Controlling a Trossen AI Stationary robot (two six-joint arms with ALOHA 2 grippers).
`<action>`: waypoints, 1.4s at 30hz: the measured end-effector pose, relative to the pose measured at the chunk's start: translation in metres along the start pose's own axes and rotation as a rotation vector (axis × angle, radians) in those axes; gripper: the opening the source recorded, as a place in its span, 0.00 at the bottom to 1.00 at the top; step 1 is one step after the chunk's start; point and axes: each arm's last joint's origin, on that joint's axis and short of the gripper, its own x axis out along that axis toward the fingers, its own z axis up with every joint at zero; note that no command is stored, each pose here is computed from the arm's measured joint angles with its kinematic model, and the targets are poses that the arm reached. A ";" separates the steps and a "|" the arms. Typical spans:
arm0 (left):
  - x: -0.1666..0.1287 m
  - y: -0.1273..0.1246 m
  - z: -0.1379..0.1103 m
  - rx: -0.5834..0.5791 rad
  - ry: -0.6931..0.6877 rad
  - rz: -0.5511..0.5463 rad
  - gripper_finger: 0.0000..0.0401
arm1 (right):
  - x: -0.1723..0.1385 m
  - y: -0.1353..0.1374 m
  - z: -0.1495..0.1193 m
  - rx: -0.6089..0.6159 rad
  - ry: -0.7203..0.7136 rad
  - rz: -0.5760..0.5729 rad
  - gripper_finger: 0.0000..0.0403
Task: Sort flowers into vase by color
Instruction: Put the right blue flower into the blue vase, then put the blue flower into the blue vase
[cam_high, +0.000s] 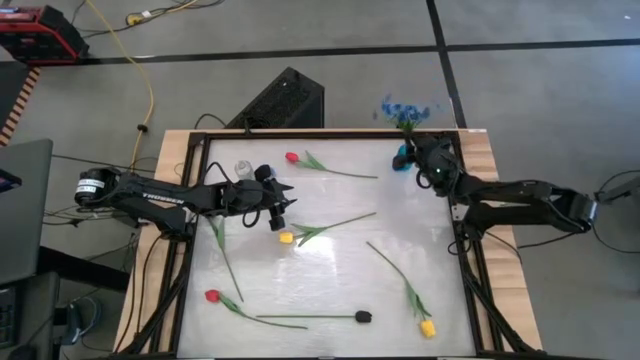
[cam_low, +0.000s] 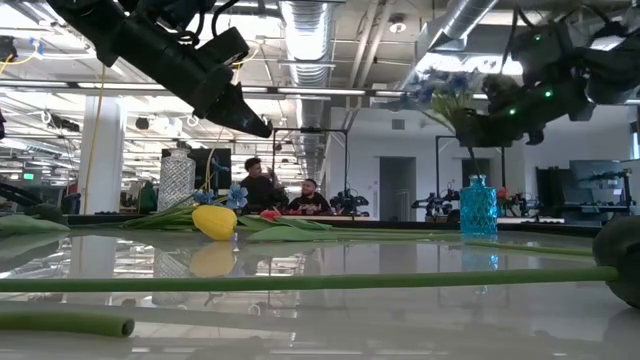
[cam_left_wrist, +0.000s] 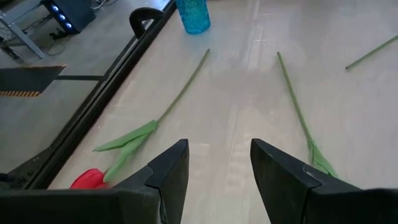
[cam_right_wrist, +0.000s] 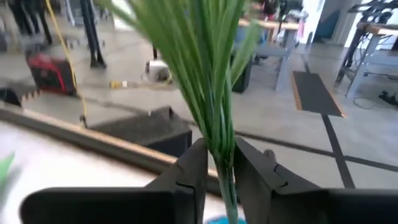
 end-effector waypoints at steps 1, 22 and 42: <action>0.000 0.000 0.000 -0.001 0.000 0.001 0.41 | -0.001 0.000 0.002 -0.015 0.020 0.000 0.28; -0.012 0.004 0.015 -0.187 0.159 -0.046 0.41 | -0.032 -0.006 0.057 -0.077 0.627 0.378 0.52; -0.031 -0.008 -0.045 -0.358 0.743 0.241 0.41 | -0.079 0.036 0.051 -0.433 0.602 0.906 0.51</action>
